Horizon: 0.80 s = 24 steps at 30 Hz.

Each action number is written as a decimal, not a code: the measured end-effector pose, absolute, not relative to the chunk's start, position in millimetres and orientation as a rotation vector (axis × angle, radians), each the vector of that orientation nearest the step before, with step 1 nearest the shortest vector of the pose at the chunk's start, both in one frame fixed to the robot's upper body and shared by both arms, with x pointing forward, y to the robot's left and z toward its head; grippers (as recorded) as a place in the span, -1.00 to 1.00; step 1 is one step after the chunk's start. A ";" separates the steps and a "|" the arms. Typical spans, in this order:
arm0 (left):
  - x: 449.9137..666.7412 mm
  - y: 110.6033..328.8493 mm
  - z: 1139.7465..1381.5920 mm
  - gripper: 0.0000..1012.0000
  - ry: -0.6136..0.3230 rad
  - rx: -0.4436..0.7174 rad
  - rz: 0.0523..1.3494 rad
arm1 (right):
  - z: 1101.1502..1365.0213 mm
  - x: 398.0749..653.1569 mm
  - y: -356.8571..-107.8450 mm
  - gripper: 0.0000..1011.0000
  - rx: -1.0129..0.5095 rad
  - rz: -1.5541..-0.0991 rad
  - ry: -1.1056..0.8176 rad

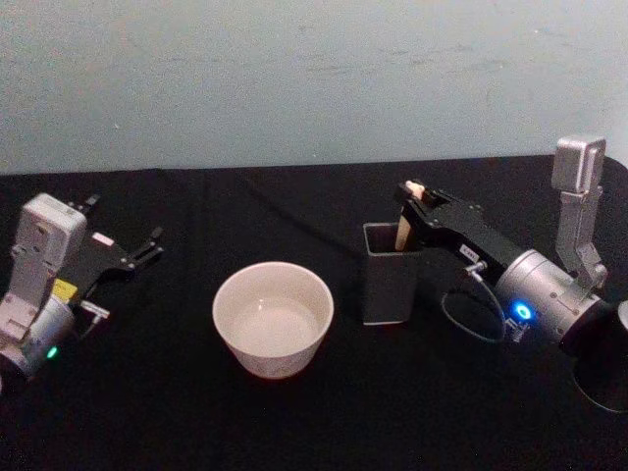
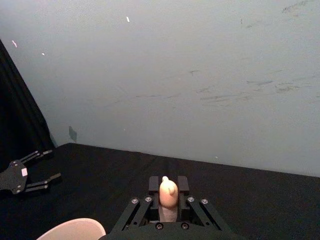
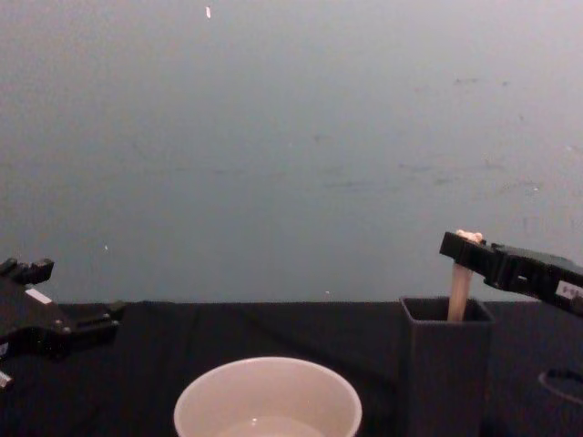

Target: Pick up the stirring spoon with one hand, stir inside the cup, then place it back in its original position.

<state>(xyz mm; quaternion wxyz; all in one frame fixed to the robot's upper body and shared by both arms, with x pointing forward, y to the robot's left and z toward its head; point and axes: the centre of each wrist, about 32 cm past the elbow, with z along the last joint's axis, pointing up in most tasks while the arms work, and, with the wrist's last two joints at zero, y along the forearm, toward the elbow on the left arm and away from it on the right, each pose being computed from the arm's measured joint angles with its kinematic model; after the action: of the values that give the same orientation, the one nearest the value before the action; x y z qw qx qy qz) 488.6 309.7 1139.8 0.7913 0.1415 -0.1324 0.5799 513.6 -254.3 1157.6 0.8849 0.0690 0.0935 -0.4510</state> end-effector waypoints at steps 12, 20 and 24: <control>488.6 309.7 1139.8 0.98 -0.285 0.304 1.248 | 1157.6 513.6 -254.2 -0.05 0.144 -0.938 0.195; 488.6 309.7 1139.8 0.98 -0.285 0.304 1.248 | 1157.6 513.6 -254.3 0.50 0.144 -0.938 0.195; 488.6 309.7 1139.8 0.98 -0.285 0.304 1.248 | 1157.7 513.6 -254.3 0.68 0.144 -0.938 0.195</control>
<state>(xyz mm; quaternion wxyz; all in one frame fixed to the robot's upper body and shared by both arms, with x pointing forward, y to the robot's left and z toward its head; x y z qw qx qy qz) 488.6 309.7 1139.8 0.7913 0.1415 -0.1325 0.5799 513.6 -254.3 1157.7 0.8849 0.0694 0.0936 -0.4510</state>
